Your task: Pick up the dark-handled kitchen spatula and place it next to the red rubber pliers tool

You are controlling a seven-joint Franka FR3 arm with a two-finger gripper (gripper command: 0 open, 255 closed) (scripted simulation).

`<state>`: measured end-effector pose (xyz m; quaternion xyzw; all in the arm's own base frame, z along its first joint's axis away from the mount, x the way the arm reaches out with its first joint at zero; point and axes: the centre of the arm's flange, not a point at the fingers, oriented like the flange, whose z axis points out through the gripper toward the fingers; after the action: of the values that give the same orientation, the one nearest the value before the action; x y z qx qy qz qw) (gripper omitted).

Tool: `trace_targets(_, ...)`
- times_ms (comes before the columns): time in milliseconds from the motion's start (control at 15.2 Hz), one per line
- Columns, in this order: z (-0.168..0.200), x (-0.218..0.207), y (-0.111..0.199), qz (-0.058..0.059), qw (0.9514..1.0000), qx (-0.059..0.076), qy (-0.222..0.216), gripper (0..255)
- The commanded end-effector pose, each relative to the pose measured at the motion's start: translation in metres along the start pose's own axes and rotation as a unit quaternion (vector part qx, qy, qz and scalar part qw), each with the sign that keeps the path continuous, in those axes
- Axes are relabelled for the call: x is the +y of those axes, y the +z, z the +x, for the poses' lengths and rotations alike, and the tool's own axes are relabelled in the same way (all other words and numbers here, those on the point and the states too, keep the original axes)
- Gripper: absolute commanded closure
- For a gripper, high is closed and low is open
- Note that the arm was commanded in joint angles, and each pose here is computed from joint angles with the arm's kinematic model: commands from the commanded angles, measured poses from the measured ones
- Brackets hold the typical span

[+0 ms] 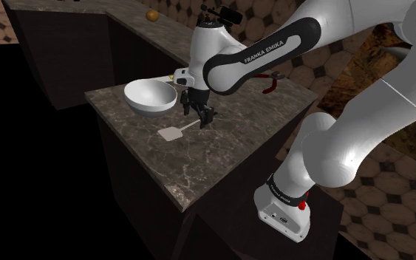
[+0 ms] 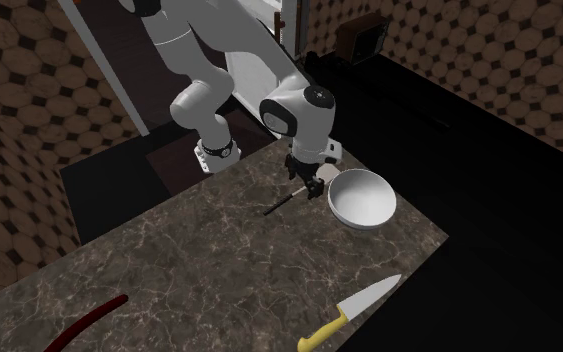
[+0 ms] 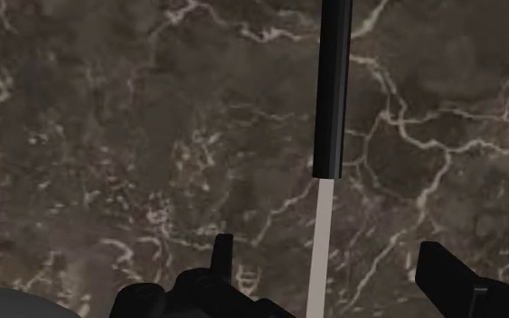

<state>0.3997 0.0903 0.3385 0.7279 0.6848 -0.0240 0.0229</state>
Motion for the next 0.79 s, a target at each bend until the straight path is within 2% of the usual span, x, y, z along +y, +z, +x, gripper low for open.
trace_targets(0, 0.0000, 0.0000, 0.0000, 0.000, 1.0000, 0.000, 0.000, 0)
trace_targets(66, 0.0000, 0.0000, 0.0000, 0.000, 1.0000, 0.000, 0.000, 255)
trace_targets(726, -0.0004, -0.0001, -0.0052, 0.000, 1.0000, 0.000, 0.000, 255)
